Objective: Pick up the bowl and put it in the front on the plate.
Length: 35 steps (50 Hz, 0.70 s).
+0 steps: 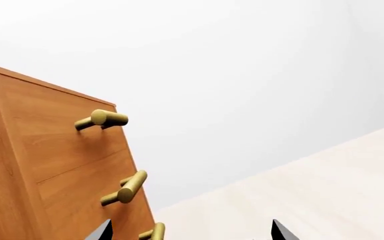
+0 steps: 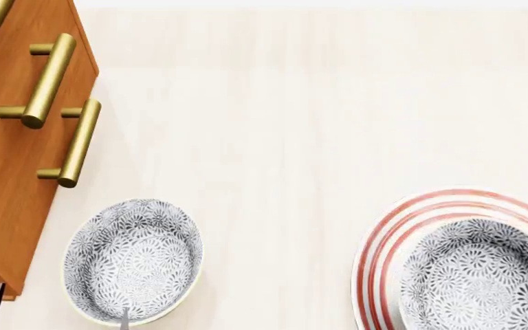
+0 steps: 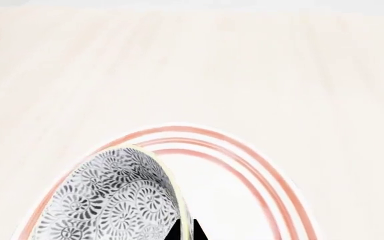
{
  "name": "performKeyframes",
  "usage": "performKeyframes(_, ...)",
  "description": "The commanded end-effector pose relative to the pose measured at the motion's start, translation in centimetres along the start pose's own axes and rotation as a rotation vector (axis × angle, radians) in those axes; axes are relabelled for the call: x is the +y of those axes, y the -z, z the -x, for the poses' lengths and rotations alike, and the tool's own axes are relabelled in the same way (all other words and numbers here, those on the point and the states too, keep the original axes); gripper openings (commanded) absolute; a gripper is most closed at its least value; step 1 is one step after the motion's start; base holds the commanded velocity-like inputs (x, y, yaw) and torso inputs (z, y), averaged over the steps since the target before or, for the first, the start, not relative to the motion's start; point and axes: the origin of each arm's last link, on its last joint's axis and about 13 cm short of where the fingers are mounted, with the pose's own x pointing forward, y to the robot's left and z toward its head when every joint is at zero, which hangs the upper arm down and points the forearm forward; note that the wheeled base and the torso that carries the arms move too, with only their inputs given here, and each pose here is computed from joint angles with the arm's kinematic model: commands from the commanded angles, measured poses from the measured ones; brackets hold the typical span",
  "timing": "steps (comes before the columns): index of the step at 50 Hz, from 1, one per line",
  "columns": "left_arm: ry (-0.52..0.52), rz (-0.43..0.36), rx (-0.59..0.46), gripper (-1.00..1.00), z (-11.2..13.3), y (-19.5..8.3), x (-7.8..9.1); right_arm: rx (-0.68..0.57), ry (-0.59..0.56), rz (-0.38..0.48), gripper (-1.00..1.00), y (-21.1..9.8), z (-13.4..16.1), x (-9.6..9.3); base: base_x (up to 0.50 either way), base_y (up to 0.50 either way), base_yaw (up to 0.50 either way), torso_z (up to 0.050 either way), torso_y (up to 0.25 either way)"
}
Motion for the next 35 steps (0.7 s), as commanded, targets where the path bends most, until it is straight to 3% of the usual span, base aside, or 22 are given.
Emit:
performKeyframes(1,0.003,0.000,0.003,1.00,0.0,0.0,0.0,0.026,-0.014,-0.028,-1.00,1.1,-0.7,-0.1,0.00,0.00,0.00,0.000,0.000)
performKeyframes(18,0.006,0.002,0.004,1.00,0.1,0.0,0.0,0.046,0.009,0.003,-1.00,1.4,-1.4,-0.5,0.00,0.00,0.00,0.000,0.000)
performKeyframes(19,0.006,0.002,0.004,1.00,0.1,0.0,0.0,0.043,0.005,0.004,1.00,1.3,-1.4,-0.5,0.00,0.00,0.00,0.000,0.000)
performKeyframes(35,0.013,0.006,0.007,1.00,0.2,0.1,-0.1,-0.031,0.084,0.048,1.00,-1.9,-0.3,-1.9,0.00,0.00,0.00,0.000,0.000)
